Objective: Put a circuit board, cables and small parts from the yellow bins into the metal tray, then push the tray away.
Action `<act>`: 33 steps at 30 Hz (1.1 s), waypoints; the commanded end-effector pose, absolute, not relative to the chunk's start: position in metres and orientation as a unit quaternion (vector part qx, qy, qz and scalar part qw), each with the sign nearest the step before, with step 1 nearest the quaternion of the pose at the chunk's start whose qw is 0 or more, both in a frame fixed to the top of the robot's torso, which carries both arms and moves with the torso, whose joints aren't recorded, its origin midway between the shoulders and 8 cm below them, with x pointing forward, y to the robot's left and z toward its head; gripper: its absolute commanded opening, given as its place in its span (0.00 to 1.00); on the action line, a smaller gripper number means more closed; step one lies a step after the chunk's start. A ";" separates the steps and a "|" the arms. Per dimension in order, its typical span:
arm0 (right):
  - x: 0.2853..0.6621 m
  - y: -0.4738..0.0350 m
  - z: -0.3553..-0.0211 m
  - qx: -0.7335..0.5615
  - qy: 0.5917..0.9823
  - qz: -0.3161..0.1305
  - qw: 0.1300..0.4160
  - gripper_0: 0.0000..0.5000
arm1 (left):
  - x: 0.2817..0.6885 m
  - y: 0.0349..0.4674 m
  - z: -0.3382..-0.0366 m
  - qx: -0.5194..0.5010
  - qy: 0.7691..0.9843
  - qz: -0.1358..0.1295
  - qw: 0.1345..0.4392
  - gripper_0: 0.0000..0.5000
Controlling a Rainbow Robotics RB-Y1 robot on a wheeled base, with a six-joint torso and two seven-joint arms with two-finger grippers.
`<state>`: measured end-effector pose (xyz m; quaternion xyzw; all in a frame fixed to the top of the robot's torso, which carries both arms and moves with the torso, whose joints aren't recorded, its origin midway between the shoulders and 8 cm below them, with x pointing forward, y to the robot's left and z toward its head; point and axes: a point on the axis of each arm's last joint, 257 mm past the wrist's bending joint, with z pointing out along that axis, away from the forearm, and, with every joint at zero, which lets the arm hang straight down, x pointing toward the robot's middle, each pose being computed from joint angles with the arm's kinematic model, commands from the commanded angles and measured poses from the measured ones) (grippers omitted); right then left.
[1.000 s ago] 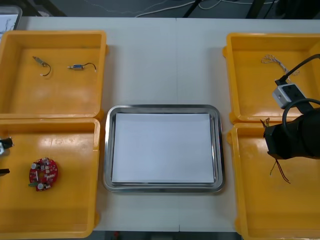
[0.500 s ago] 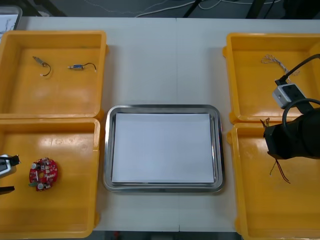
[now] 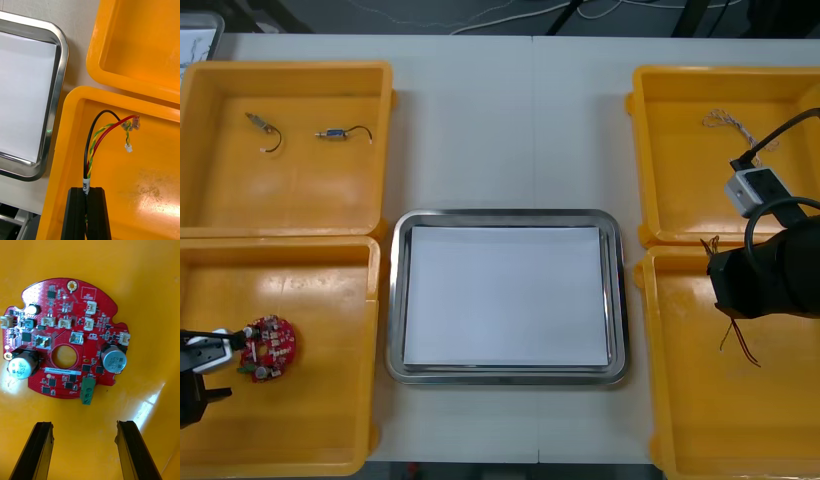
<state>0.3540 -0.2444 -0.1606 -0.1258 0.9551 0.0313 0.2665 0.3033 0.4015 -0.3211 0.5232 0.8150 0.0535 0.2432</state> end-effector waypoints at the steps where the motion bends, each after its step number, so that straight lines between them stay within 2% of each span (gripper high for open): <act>1: 0.356 -0.246 -0.148 -0.121 0.952 0.018 0.282 0.00 | 0.303 0.398 -0.326 0.502 0.830 0.045 0.238 1.00; 16: 0.356 -0.246 -0.148 -0.121 0.952 0.018 0.282 0.00 | 0.320 0.391 -0.320 0.517 0.818 0.059 0.243 0.88; 21: 0.356 -0.246 -0.148 -0.121 0.952 0.018 0.282 0.00 | 0.323 0.385 -0.323 0.520 0.816 0.058 0.245 0.81; 25: 0.356 -0.246 -0.148 -0.121 0.952 0.018 0.282 0.00 | 0.324 0.383 -0.324 0.524 0.814 0.059 0.244 0.80; 28: 0.356 -0.246 -0.148 -0.121 0.952 0.018 0.282 0.00 | 0.325 0.382 -0.325 0.526 0.813 0.061 0.242 0.73; 30: 0.356 -0.246 -0.148 -0.121 0.952 0.018 0.282 0.00 | 0.325 0.382 -0.326 0.527 0.812 0.061 0.242 0.65; 33: 0.356 -0.246 -0.148 -0.121 0.952 0.018 0.282 0.00 | 0.324 0.381 -0.327 0.529 0.812 0.061 0.239 0.61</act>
